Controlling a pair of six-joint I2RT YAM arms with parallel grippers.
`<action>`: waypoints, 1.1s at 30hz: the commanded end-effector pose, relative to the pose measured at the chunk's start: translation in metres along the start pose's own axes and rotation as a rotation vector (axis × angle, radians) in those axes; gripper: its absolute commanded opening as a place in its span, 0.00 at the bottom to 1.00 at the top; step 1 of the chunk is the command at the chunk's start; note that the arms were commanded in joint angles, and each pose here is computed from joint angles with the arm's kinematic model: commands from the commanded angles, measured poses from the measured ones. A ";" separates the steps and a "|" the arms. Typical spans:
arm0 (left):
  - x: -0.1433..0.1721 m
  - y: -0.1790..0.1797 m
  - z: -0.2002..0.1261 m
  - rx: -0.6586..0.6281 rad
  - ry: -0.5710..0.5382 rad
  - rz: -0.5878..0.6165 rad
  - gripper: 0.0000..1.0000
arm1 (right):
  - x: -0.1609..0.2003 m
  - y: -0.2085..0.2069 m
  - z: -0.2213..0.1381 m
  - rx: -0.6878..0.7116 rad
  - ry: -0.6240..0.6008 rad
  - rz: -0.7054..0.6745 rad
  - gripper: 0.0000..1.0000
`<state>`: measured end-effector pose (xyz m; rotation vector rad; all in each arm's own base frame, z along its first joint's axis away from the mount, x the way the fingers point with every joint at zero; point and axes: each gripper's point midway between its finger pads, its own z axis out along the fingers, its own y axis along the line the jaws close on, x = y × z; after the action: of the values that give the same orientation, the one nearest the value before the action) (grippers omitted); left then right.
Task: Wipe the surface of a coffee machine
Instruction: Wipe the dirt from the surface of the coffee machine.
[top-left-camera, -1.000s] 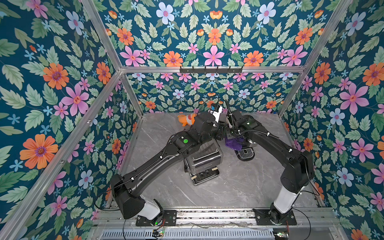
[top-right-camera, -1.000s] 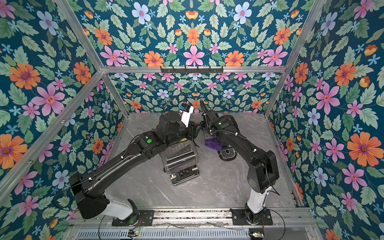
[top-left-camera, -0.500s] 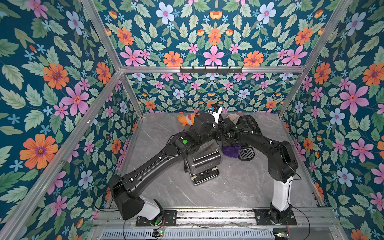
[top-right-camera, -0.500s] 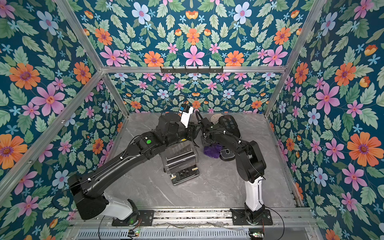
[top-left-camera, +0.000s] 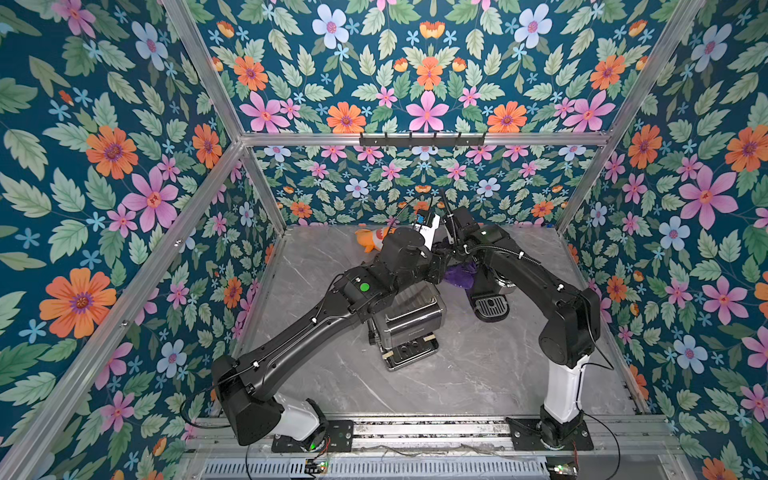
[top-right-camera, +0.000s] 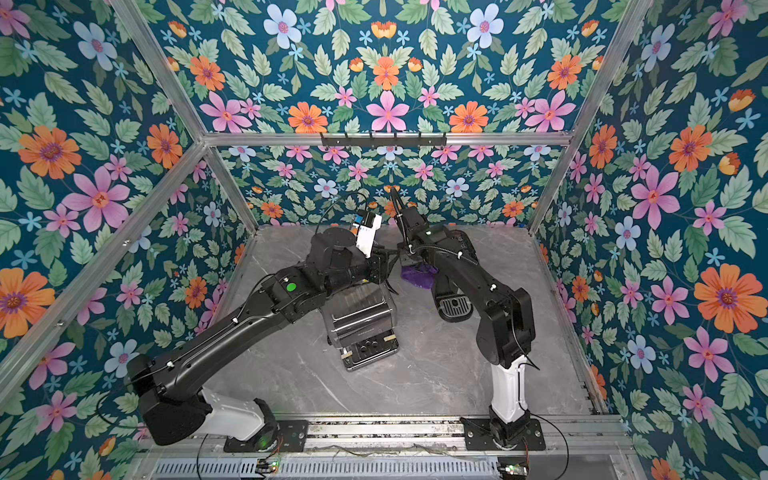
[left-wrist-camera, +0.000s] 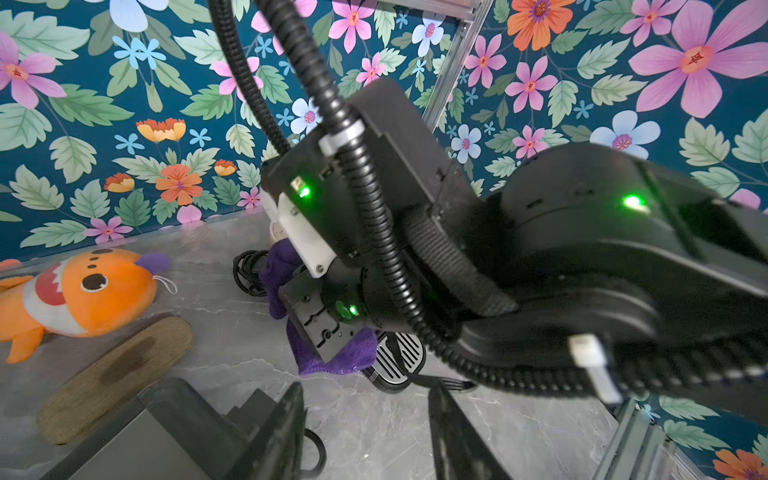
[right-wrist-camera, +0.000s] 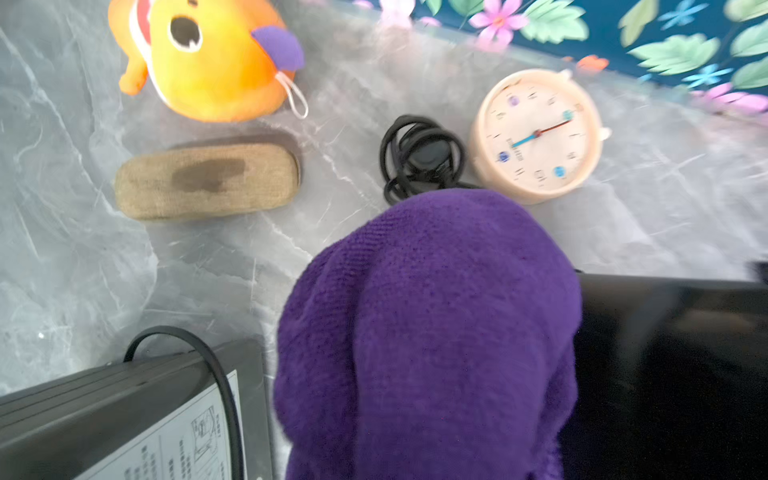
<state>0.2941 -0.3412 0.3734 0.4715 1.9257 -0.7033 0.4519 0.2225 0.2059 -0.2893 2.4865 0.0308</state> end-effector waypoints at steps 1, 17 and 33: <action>-0.007 0.002 -0.002 -0.009 -0.032 -0.005 0.49 | 0.017 -0.010 0.006 0.058 0.055 -0.033 0.00; -0.006 0.002 -0.006 -0.001 -0.033 -0.020 0.49 | 0.014 0.010 -0.009 0.007 0.075 -0.049 0.00; -0.002 -0.005 -0.003 0.039 -0.016 -0.040 0.49 | 0.014 -0.041 -0.157 -0.026 -0.158 0.144 0.00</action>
<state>0.2901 -0.3391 0.3725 0.4509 1.9280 -0.7370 0.3711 0.1816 0.3173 -0.2118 2.3739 0.1088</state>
